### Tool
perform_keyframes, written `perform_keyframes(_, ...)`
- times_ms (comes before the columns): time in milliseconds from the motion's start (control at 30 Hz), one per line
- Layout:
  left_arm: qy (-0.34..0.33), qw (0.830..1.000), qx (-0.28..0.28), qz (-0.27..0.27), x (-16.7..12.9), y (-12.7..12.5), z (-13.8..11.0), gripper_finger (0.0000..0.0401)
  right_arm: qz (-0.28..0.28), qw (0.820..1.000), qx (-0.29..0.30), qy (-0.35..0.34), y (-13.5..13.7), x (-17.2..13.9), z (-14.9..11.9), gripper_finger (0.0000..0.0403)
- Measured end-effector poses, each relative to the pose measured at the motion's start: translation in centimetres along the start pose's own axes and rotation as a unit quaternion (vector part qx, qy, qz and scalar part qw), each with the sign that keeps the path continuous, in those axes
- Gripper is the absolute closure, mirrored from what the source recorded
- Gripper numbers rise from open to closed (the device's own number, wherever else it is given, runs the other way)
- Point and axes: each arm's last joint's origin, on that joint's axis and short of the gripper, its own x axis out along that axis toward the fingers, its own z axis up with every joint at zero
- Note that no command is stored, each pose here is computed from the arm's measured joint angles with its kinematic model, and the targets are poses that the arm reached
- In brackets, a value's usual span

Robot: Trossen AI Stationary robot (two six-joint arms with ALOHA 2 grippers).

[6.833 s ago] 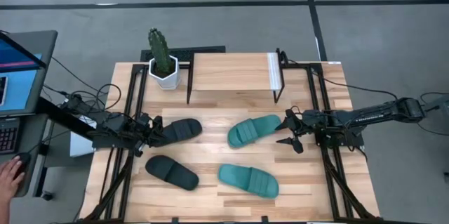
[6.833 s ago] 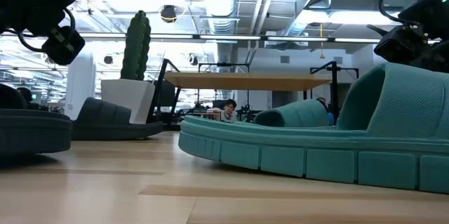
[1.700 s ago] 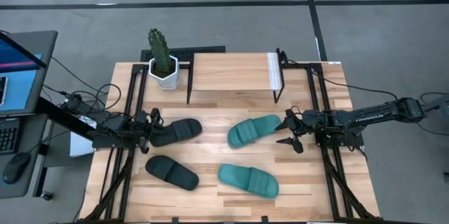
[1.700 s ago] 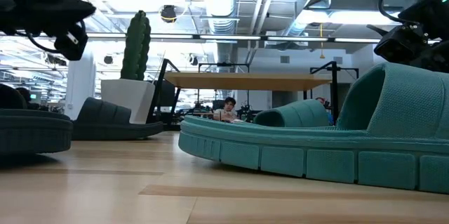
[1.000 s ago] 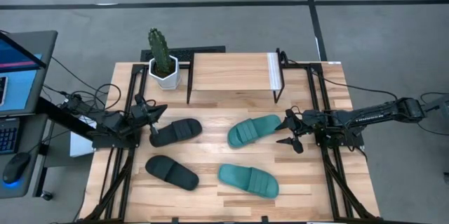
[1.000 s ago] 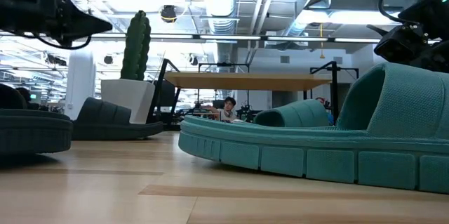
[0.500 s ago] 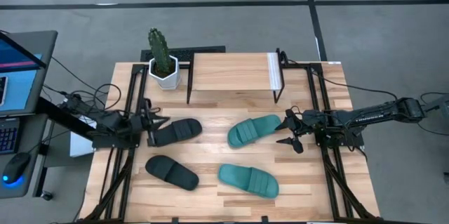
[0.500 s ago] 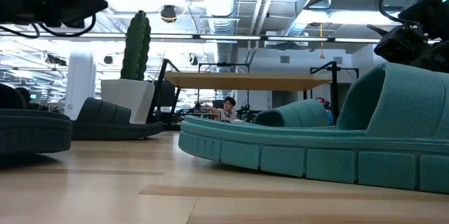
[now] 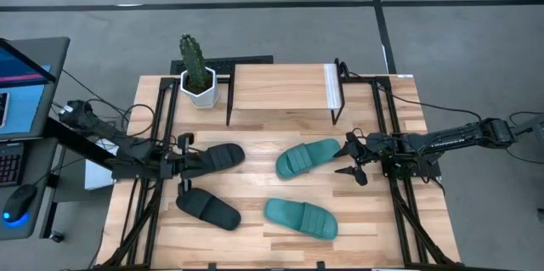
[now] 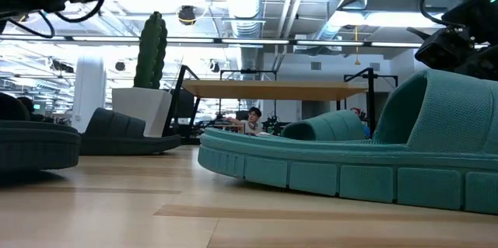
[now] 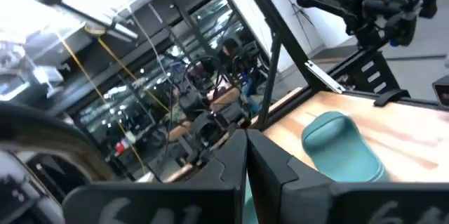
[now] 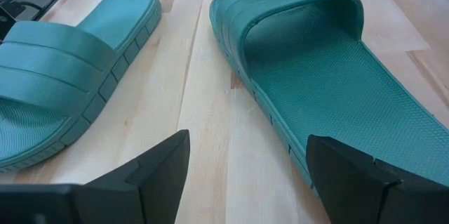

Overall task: Pick and place slides into the shelf
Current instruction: Put the top black slide on the shelf

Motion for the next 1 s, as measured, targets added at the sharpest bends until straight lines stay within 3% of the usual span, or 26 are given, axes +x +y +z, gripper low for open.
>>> perform_keyframes(200, 0.041, 0.998, 0.041, 0.012, 2.4, -0.3, 1.6, 0.0399, 0.000, 1.000, 0.000, 0.000, 0.0, 0.0, 0.0, 0.0133)
perform_keyframes(367, 0.151, 0.983, 0.069, 0.081, 5.0, -0.9, 2.6, 0.0399, 0.000, 1.000, 0.000, 0.000, 0.0, 0.0, 0.0, 0.0133)
perform_keyframes(600, 0.317, 0.917, 0.154, 0.188, 7.5, -2.3, 2.1, 0.0399, 0.000, 1.000, 0.000, 0.000, 0.0, 0.0, 0.0, 0.0133)
perform_keyframes(767, 0.373, 0.878, 0.168, 0.250, 8.7, -2.5, 2.4, 0.0399, 0.000, 1.000, 0.000, 0.000, 0.0, 0.0, 0.0, 0.0133)
perform_keyframes(933, 0.427, 0.825, 0.168, 0.330, 8.9, -2.3, 2.6, 0.0399, 0.000, 1.000, 0.000, 0.000, 0.0, 0.0, 0.0, 0.0133)
perform_keyframes(1000, 0.432, 0.820, 0.170, 0.336, 8.8, -2.4, 2.6, 0.0399, 0.000, 1.000, 0.000, 0.001, 0.0, 0.0, 0.0, 0.0133)
